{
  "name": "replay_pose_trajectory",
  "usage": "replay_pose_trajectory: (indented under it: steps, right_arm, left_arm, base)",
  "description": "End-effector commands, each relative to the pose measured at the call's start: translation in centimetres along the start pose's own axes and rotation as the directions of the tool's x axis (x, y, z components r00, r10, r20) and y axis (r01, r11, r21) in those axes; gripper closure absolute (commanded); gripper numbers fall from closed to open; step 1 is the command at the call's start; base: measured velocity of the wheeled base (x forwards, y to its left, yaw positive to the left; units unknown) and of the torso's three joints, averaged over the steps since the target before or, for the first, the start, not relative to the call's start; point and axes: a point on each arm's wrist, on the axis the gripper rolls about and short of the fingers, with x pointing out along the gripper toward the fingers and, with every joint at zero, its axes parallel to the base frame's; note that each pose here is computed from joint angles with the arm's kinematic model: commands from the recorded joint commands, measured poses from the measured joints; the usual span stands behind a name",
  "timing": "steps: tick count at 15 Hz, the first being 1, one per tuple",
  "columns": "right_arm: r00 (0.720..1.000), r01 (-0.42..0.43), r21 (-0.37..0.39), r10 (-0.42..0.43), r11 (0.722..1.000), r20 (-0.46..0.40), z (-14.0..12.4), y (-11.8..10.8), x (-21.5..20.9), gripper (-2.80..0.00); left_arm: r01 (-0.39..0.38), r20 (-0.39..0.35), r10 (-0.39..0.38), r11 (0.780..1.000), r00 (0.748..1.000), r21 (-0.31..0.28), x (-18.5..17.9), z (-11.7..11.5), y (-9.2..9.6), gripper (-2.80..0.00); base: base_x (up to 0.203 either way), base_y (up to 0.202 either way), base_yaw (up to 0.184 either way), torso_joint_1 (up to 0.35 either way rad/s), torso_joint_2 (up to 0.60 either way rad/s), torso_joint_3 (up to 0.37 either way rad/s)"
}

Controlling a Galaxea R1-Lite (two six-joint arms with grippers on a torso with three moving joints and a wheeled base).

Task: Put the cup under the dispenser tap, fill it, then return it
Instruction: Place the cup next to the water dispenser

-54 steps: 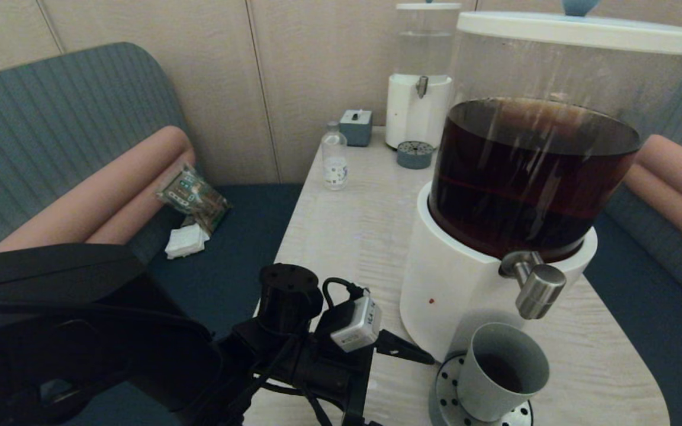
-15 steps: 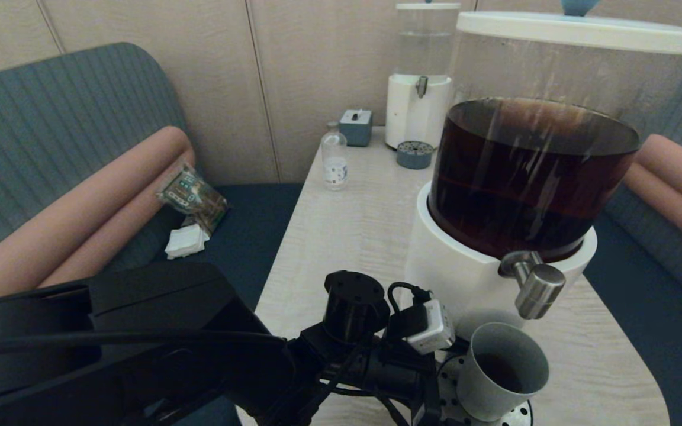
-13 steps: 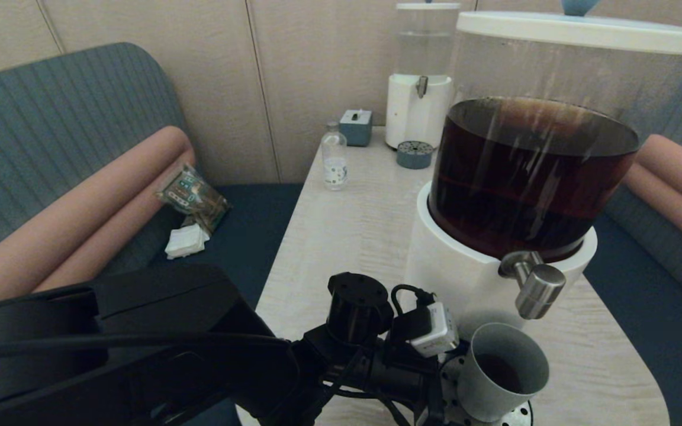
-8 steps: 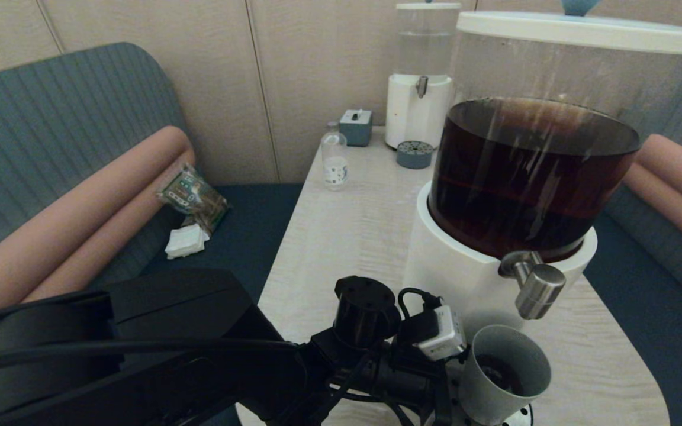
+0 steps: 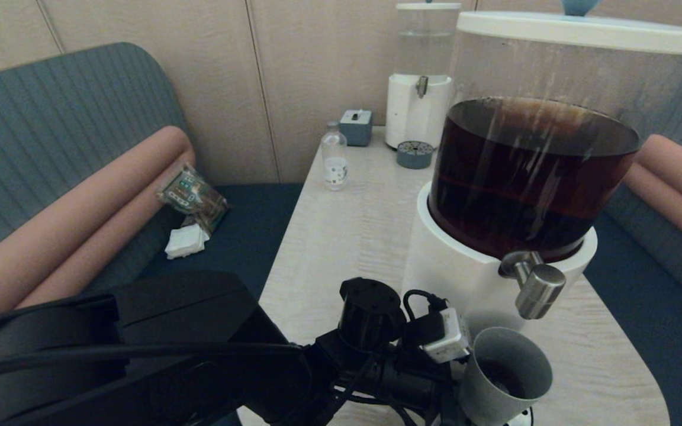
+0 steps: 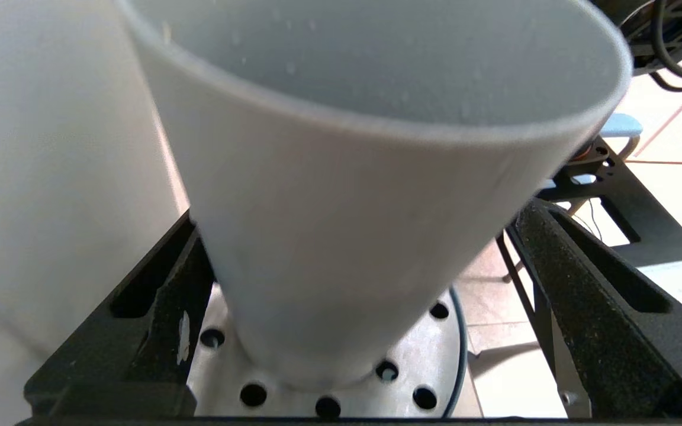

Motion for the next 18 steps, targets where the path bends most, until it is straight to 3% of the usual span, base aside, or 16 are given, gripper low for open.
replay_pose_trajectory:
  steps: [1, 18]
  right_arm:
    - [1.0, -0.001, -0.001, 0.001, 1.0, -0.005, -0.3, 0.0, 0.0, 0.0]
    - [1.0, -0.001, -0.001, 0.001, 1.0, -0.005, -0.3, 0.0, 0.0, 0.0]
  left_arm:
    - [0.008, 0.007, -0.008, 1.0, 1.0, 0.009, 0.2, 0.1, 0.0, -2.8]
    - [0.003, 0.009, -0.004, 1.0, 1.0, 0.015, 1.3, 0.0, -0.2, -2.8]
  base:
    - [0.0, 0.0, 0.0, 0.0, 0.0, 0.0]
    - [0.0, 0.0, 0.0, 0.0, 0.0, 0.0]
